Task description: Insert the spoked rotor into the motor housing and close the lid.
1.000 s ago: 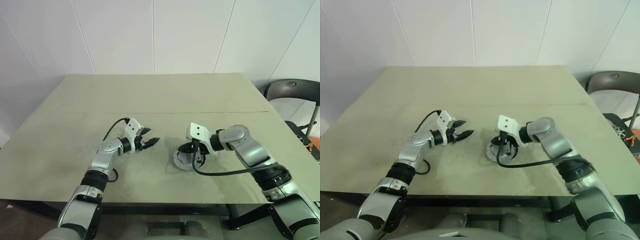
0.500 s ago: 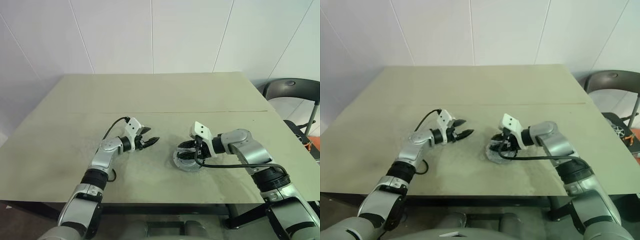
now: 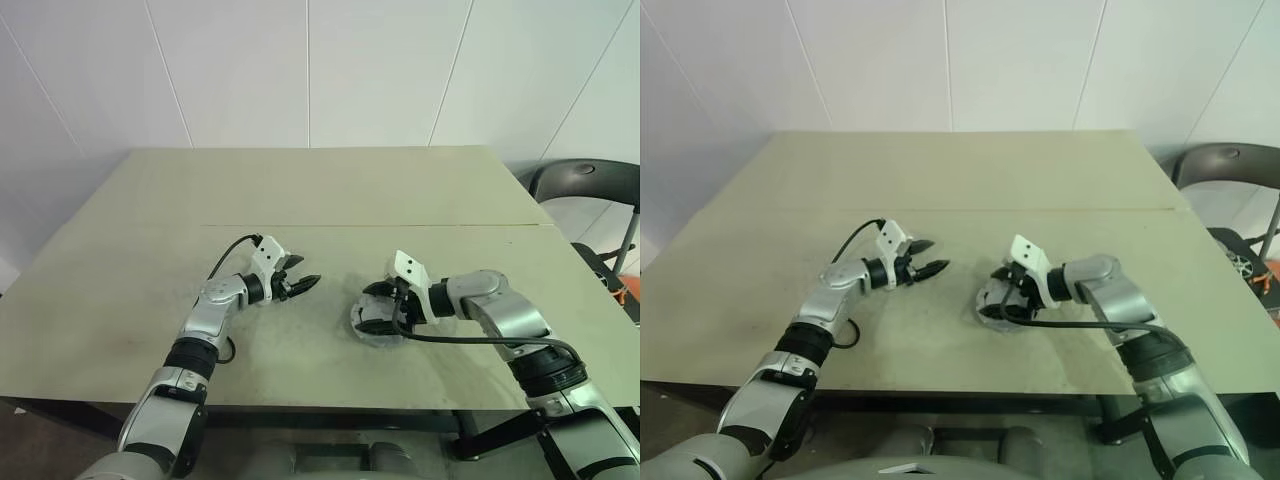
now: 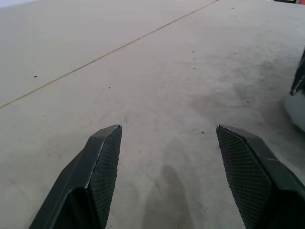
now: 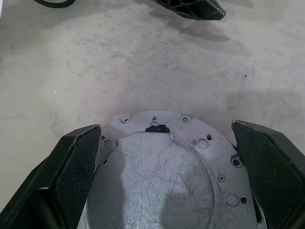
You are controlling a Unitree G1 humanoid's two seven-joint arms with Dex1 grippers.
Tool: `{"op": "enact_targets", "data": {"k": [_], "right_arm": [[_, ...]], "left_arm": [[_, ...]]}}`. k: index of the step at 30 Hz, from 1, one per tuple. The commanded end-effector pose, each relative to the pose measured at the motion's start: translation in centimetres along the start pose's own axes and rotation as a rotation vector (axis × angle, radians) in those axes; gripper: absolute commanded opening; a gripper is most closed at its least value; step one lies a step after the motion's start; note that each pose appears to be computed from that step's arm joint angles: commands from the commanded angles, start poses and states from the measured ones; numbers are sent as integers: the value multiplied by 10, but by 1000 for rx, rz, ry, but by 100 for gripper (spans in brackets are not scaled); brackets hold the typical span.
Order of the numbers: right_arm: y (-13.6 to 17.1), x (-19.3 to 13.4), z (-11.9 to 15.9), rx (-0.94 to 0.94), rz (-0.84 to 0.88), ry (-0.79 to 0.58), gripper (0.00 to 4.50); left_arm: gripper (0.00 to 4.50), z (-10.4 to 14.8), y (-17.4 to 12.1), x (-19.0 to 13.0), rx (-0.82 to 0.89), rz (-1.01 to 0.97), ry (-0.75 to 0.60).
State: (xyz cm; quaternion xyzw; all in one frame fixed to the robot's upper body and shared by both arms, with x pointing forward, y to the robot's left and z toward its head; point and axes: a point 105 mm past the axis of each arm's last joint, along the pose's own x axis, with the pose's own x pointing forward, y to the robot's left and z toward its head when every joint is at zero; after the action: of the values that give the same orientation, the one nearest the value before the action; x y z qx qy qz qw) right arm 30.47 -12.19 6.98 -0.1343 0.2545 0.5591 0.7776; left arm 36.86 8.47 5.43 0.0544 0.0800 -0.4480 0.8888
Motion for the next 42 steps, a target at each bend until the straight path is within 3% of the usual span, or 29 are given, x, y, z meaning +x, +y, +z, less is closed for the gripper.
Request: {"op": "enact_targets", "data": {"k": [1,3,7,10,15,18,21,23,24,34,38,40,42], "right_arm": [[4,-2,-23,57,13,58,419],[7,-6,-15,66,34,3,406],[5,-18,-6,73,31,-81,312],[3,-24,5,62,16,-136,312],[-3,-23,-27,-51,-39,109,312],[4,-21,-4,-38,9,-4,312],[11,-22,-4,-21,58,5,374],[14,-23,-8,-14,77,27,443],[15,-23,-10,-12,79,37,447],[15,-19,-33,21,68,149,447],[10,-17,-23,-16,49,110,447],[10,-19,-13,-44,59,71,410],[14,-21,-4,-44,92,22,410]], "left_arm": [[337,15,1,3,49,0,-39],[337,15,1,3,48,3,-40],[337,13,0,2,44,7,-42],[337,11,-1,1,34,15,-45],[337,6,-7,0,19,17,-45],[337,4,-8,-2,13,22,-44],[337,2,-9,-4,6,33,-43],[337,2,-10,-5,1,37,-45],[337,1,-10,-5,-2,39,-45],[337,-5,-17,-7,-34,67,-53],[337,-6,-15,-9,-35,83,-51],[337,-4,-16,-9,-34,75,-55],[337,-3,-16,-8,-27,67,-49]]}}
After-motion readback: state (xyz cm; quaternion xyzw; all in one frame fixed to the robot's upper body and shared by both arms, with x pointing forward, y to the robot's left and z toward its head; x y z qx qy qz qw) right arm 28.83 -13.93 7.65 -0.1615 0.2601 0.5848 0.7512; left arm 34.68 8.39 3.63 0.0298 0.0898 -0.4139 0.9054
